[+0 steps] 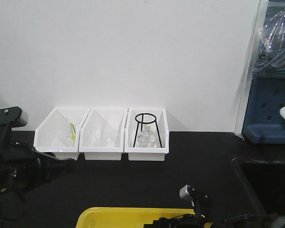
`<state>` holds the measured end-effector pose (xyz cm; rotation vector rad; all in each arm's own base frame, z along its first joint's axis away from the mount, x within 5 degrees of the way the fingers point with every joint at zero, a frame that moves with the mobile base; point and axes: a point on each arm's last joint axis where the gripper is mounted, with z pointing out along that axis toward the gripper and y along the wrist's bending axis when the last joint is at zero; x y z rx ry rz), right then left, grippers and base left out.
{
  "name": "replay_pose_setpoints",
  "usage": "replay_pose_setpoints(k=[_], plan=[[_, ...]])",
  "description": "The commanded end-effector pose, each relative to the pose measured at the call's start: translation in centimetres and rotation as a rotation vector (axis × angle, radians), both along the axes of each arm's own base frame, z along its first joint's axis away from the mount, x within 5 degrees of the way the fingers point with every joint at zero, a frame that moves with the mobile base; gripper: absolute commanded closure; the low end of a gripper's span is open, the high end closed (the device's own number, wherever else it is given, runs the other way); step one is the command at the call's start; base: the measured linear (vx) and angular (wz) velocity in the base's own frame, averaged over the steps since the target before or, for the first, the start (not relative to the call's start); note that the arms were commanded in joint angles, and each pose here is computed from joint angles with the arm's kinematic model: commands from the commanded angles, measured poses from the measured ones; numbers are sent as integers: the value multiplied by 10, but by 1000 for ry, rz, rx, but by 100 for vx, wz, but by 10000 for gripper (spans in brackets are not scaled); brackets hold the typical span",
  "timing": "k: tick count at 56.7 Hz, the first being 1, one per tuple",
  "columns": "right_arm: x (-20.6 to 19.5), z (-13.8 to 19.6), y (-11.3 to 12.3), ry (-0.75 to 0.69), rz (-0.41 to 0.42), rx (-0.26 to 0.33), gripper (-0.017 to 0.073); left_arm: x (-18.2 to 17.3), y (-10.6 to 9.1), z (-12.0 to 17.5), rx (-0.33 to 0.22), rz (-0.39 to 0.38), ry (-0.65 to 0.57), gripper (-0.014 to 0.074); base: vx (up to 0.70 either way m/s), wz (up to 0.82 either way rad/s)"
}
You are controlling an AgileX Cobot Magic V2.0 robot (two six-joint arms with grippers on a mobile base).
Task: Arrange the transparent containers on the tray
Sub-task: 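Lower the right gripper's tube into the yellow tray beside the first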
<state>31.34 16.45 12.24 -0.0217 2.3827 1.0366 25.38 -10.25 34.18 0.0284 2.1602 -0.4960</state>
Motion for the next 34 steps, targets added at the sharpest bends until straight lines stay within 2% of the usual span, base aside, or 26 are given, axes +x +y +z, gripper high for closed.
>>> replay_pose_setpoints(k=[1, 6, 11, 13, 16, 21, 25, 27, 34], plan=[[2, 32, 8, -101, 53, 139, 80, -3, 1, 22, -50, 9, -102, 258, 0, 0], [-1, 45, 10, -139, 76, 185, 195, -3, 1, 22, -43, 5, -99, 263, 0, 0], [-4, 64, 9, -190, 87, 198, 370, -3, 1, 21, -18, -9, -106, 294, 0, 0], [-7, 75, 8, -225, 99, 200, 470, -4, 0, 21, -5, -19, -108, 324, 0, 0], [-11, 92, 7, -279, 115, 202, 575, -5, 1, 21, 17, -33, -115, 379, 0, 0], [-21, 122, 3, -379, 130, 205, 573, -6, 1, 21, 43, -50, -120, 489, 0, 0], [-30, 145, -2, -455, 136, 184, 571, -9, 2, 23, 69, -67, -128, 566, 0, 0], [-36, 157, -5, -495, 138, 161, 572, -12, 3, 24, 88, -80, -136, 604, 0, 0], [-58, 190, -21, -617, 118, 13, 572, -24, 7, 29, 163, -132, -164, 603, 0, 0]])
